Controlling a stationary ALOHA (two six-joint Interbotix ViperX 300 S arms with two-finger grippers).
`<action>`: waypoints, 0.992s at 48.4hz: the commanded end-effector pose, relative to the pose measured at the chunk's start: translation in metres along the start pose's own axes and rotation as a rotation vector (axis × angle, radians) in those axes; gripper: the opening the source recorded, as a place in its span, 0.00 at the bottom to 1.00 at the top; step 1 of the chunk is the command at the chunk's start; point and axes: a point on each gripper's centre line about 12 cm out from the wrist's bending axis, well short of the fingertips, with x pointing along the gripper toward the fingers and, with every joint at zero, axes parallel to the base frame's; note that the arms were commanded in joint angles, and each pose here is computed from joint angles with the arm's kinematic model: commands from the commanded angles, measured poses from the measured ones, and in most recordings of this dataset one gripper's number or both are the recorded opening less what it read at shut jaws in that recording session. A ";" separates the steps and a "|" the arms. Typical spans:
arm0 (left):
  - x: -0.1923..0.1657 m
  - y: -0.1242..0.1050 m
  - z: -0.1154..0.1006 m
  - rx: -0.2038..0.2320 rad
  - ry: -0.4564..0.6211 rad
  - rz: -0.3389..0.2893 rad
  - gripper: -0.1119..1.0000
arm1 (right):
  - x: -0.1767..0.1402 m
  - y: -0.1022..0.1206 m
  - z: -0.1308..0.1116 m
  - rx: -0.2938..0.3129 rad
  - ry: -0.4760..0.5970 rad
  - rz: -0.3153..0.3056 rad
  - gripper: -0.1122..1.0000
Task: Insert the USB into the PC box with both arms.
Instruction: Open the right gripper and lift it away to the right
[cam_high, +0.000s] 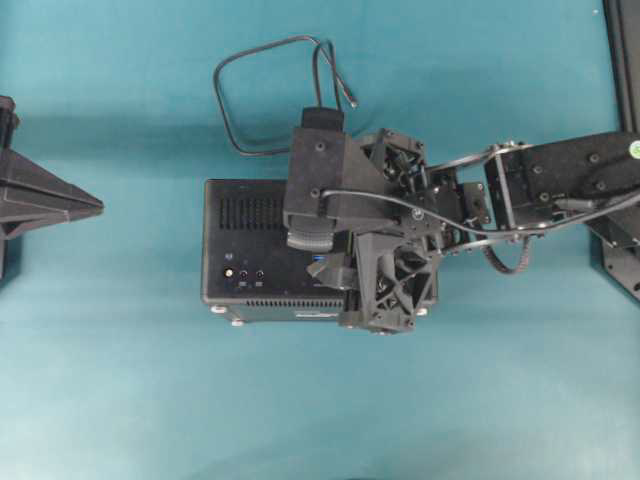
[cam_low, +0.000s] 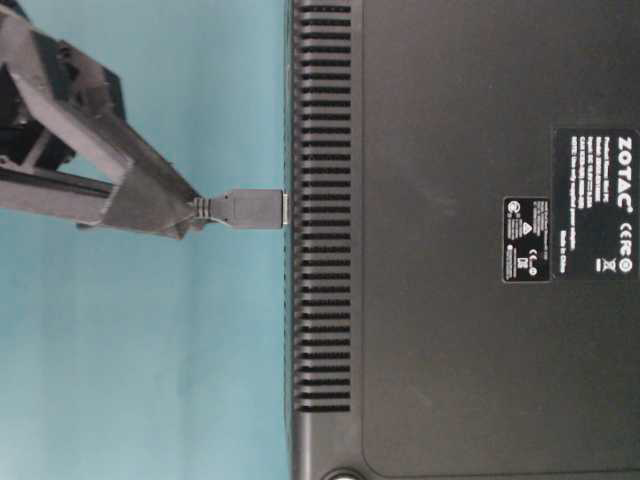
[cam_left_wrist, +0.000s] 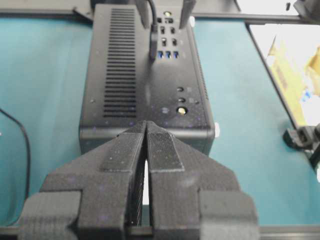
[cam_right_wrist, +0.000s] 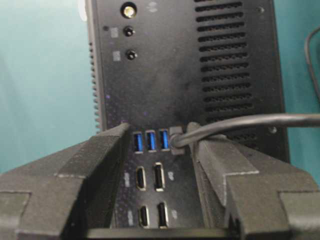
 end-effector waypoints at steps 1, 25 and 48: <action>0.000 0.000 0.012 0.000 -0.028 -0.001 0.10 | -0.017 0.003 0.009 0.007 -0.041 0.010 0.61; -0.001 -0.001 0.016 0.003 -0.040 -0.003 0.10 | -0.034 -0.003 0.004 0.008 -0.040 -0.004 0.62; -0.002 -0.005 0.016 0.014 -0.025 -0.022 0.10 | -0.063 -0.013 -0.014 -0.005 -0.078 -0.019 0.62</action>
